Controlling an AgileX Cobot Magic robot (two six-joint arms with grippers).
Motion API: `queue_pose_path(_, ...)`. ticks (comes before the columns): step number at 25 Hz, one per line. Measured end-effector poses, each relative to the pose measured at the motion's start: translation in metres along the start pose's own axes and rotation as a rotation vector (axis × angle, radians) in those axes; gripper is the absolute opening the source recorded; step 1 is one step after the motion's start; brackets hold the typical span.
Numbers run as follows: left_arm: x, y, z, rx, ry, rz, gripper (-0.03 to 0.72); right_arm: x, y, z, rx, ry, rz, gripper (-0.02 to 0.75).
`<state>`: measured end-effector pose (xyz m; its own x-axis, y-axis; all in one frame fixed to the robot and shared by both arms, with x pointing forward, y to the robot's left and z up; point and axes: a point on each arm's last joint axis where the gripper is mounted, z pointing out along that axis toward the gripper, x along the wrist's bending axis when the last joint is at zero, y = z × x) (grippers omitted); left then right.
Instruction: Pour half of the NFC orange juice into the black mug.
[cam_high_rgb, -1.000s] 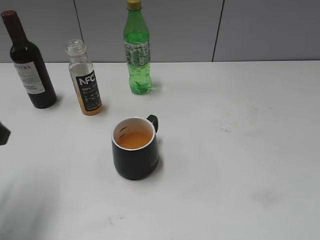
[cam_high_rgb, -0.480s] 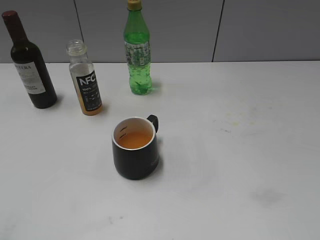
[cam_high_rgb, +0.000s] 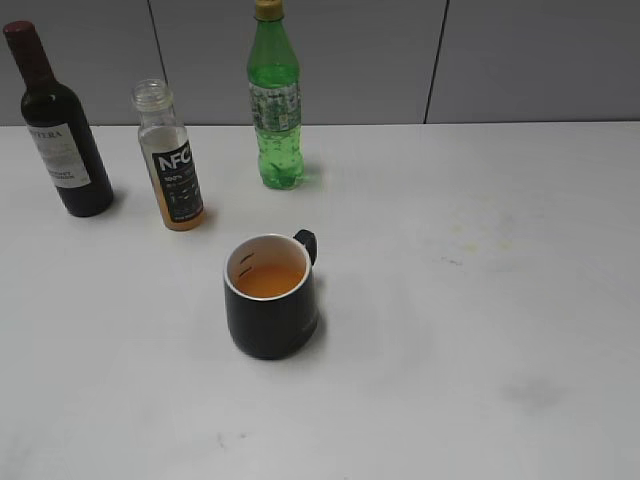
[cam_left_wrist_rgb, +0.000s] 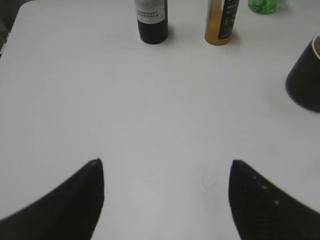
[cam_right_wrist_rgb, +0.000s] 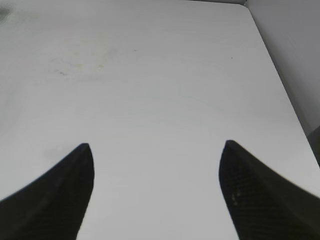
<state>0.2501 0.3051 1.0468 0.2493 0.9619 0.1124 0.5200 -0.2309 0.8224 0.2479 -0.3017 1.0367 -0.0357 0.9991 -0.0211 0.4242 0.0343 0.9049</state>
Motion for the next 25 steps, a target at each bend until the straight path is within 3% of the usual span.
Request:
queue_pose_path(14, -0.002, 0.0, 0.0, 0.0, -0.019, -0.014, 0.589, 0.0, 0.0, 0.0, 0.0, 0.0, 0.0, 0.591)
queue_pose_path(20, -0.001, -0.001, -0.002, 0.004, 0.072, -0.075, 0.582, 0.0, 0.0, 0.0, 0.0, 0.0, 0.0, 0.591)
queue_pose_path(25, -0.002, -0.007, -0.011, -0.057, 0.153, -0.121, 0.577, 0.0, 0.0, 0.0, 0.0, 0.0, 0.0, 0.591)
